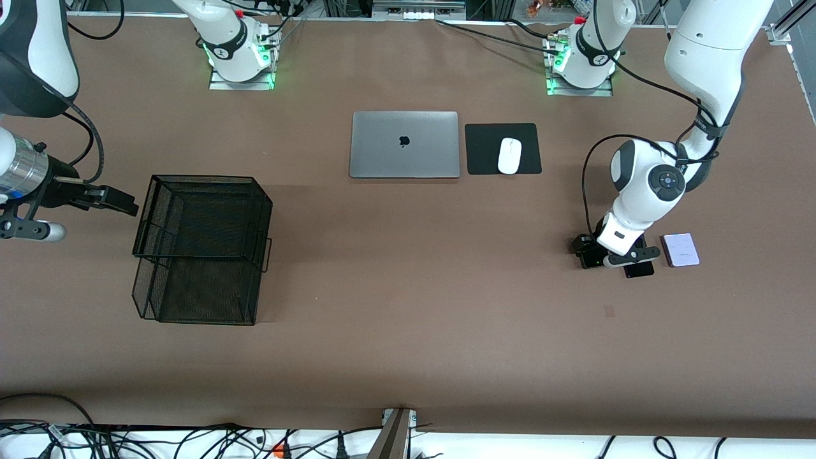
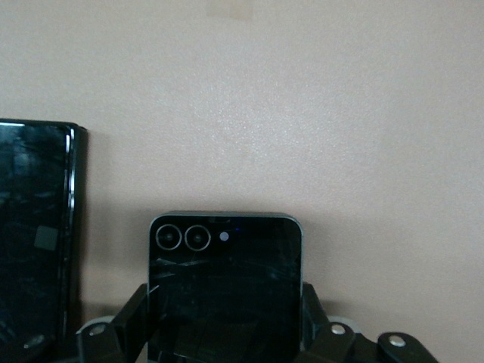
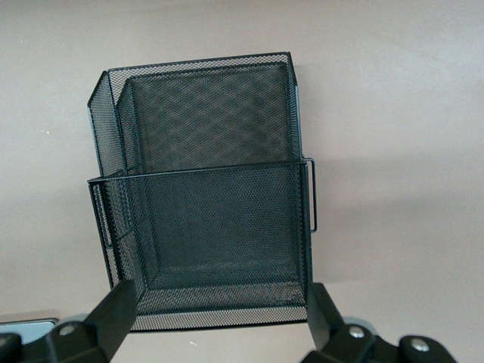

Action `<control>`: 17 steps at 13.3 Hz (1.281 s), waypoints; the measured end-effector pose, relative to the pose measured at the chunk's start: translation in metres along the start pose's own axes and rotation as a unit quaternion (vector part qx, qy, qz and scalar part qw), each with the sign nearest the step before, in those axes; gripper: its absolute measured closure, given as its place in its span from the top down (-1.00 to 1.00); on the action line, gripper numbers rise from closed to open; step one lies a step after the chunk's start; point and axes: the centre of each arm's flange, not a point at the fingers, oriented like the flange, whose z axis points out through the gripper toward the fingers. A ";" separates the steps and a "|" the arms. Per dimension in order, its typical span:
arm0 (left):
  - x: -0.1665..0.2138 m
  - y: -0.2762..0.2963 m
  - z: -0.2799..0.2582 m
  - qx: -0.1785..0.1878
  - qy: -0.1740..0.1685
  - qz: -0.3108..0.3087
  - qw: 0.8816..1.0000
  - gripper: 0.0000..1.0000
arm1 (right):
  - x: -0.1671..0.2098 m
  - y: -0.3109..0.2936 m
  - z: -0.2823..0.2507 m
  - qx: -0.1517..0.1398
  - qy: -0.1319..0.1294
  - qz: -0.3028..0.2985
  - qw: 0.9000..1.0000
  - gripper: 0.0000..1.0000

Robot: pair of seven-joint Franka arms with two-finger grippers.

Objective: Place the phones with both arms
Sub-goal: 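Lift the flip phone and carry it toward the laptop with the left gripper, then lower the flip phone onto the table and open the left gripper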

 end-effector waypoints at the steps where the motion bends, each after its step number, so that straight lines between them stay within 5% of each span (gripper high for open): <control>1: 0.008 0.007 -0.007 0.004 -0.015 0.000 1.000 0.61 | 0.000 0.000 0.000 0.000 0.000 0.000 1.000 1.00; 4: 0.035 0.069 -0.050 0.016 -0.047 -0.002 0.999 0.61 | 0.000 0.000 0.000 0.000 0.000 0.000 1.000 1.00; 7: 0.023 0.155 -0.079 0.014 -0.041 0.001 0.999 0.61 | 0.000 0.003 0.000 0.000 0.000 0.002 1.000 1.00; 13: -0.068 0.370 -0.061 -0.015 -0.021 0.007 1.000 0.61 | 0.001 0.009 0.000 0.000 0.000 0.007 1.000 1.00; 17: -0.132 0.457 -0.028 -0.018 -0.007 0.050 0.999 0.61 | 0.001 0.009 0.000 0.000 0.000 0.007 1.000 1.00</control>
